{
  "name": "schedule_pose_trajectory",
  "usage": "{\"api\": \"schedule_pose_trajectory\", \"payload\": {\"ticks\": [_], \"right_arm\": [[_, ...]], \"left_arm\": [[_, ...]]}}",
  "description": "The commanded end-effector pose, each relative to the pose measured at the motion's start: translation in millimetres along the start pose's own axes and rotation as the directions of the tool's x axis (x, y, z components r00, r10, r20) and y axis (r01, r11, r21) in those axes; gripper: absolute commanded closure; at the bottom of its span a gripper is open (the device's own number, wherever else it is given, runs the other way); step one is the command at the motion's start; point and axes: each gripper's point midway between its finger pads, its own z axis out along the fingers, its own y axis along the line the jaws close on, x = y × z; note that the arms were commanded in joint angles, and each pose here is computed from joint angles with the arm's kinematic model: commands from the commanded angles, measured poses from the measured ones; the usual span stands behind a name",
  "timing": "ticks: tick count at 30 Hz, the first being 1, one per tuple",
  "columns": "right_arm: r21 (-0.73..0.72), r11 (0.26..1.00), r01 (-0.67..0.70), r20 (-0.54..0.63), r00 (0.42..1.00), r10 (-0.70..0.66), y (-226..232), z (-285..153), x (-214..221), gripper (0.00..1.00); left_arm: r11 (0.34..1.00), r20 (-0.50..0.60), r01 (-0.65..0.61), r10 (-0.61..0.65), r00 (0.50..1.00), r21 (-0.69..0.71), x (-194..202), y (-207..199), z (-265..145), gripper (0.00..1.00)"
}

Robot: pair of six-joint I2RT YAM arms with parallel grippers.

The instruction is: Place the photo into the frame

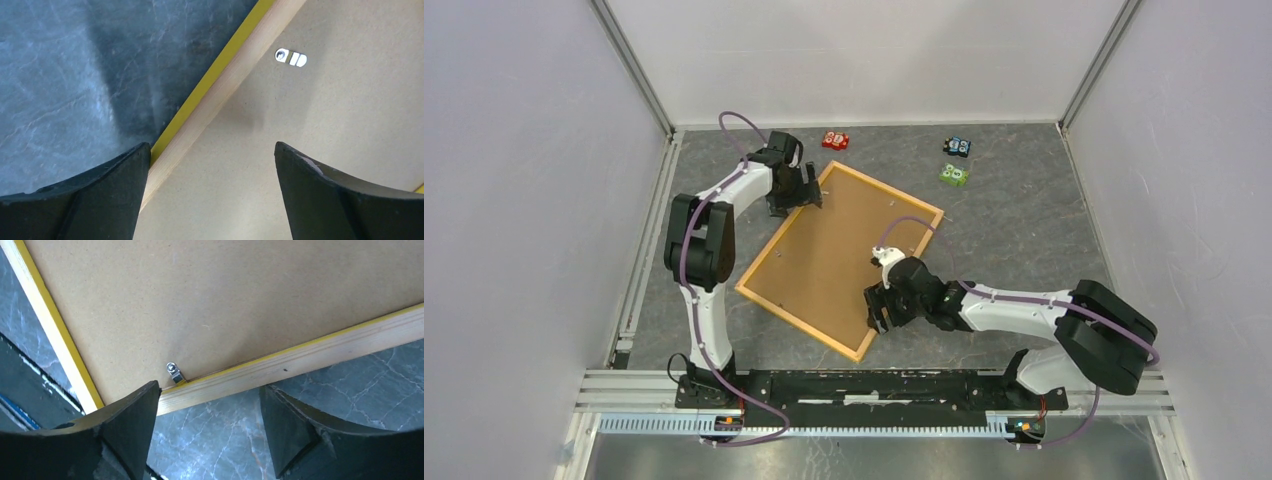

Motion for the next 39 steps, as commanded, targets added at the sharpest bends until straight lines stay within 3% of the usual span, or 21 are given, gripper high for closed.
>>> {"api": "schedule_pose_trajectory", "payload": {"ticks": [1, 8, 12, 16, 21, 28, 32, 39], "right_arm": [[0.025, 0.994, 0.104, 0.173, 0.979, -0.107, 17.1, -15.8, -78.8, 0.19], [0.256, 0.948, 0.188, 0.193, 0.951, -0.24, -38.2, -50.0, -131.0, 0.18], [0.313, 0.941, 0.127, 0.226, 0.953, -0.204, -80.9, -52.9, -168.6, 0.18], [0.344, 0.936, 0.074, 0.255, 0.952, -0.169, -116.6, -45.1, -211.4, 0.18], [0.317, 0.948, 0.023, 0.268, 0.957, -0.113, -148.2, -16.0, -255.0, 0.19], [0.265, 0.964, -0.029, 0.244, 0.969, -0.038, -196.0, 37.0, -270.4, 0.21], [0.239, 0.969, -0.064, 0.208, 0.978, 0.014, -219.3, 60.4, -263.1, 0.23], [0.23, 0.971, -0.061, 0.171, 0.985, 0.021, -229.5, 75.4, -239.6, 0.25]], "left_arm": [[0.996, -0.027, -0.083, 0.084, 0.996, 0.007, 21.3, -24.9, -60.1, 0.0], [0.983, 0.123, -0.027, 0.05, 0.991, -0.179, 38.6, 27.7, -141.5, 0.0], [0.994, 0.091, 0.062, -0.054, 0.994, -0.087, 84.1, 30.0, -162.2, 0.02], [0.986, -0.004, 0.167, -0.167, 0.986, 0.025, 135.6, 22.1, -162.5, 0.05], [0.982, -0.071, 0.186, -0.183, 0.981, 0.045, 189.4, 17.6, -157.4, 0.06], [0.968, -0.193, 0.226, -0.203, 0.96, 0.108, 256.9, 10.7, -131.8, 0.03], [0.966, -0.234, 0.237, -0.208, 0.95, 0.105, 271.7, 13.0, -118.6, 0.03], [0.965, -0.194, 0.241, -0.218, 0.957, 0.103, 264.4, 11.6, -96.3, 0.08]]}}
